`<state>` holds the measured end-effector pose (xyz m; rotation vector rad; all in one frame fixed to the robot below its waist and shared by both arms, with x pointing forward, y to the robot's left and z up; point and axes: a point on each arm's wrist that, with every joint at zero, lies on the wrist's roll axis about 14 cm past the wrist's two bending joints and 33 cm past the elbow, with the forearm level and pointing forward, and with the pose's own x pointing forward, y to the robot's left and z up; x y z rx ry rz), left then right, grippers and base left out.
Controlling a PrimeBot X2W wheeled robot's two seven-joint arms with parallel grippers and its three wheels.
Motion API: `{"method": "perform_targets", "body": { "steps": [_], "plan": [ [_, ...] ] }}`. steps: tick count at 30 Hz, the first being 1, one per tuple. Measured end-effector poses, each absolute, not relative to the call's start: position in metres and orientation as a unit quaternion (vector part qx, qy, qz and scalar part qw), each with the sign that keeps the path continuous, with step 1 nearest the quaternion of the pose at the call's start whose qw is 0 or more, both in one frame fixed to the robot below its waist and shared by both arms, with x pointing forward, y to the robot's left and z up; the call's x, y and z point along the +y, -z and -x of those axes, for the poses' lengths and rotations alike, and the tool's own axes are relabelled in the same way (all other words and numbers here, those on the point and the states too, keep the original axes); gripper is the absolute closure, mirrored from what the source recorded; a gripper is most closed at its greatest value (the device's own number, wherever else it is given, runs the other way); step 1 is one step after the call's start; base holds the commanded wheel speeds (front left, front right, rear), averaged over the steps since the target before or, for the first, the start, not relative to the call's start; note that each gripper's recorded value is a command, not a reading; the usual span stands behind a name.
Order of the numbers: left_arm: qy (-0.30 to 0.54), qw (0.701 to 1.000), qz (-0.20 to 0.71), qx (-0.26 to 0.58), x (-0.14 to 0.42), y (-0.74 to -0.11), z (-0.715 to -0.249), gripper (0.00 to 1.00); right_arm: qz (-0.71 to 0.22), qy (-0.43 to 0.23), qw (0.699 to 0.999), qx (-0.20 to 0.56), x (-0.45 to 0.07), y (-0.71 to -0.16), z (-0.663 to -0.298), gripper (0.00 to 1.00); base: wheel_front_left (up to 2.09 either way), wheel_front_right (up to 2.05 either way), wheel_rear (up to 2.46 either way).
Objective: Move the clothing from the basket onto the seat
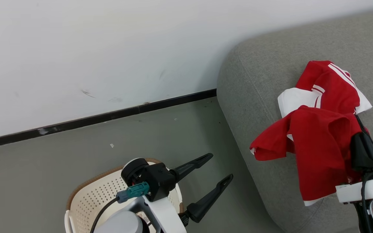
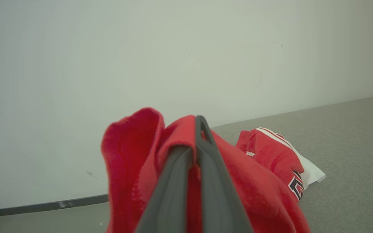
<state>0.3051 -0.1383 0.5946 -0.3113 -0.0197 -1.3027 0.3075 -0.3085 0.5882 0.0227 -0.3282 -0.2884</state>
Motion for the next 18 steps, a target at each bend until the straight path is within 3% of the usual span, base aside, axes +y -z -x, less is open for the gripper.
{"method": "perform_targets", "body": {
  "steps": [18],
  "plan": [
    [0.611,0.778,0.148,0.002,-0.141,-0.583,-0.314,0.00,0.017,0.139,0.971,-0.192,-0.312,-0.615,-0.317,1.00,0.00,0.00,0.00]
  ]
}}
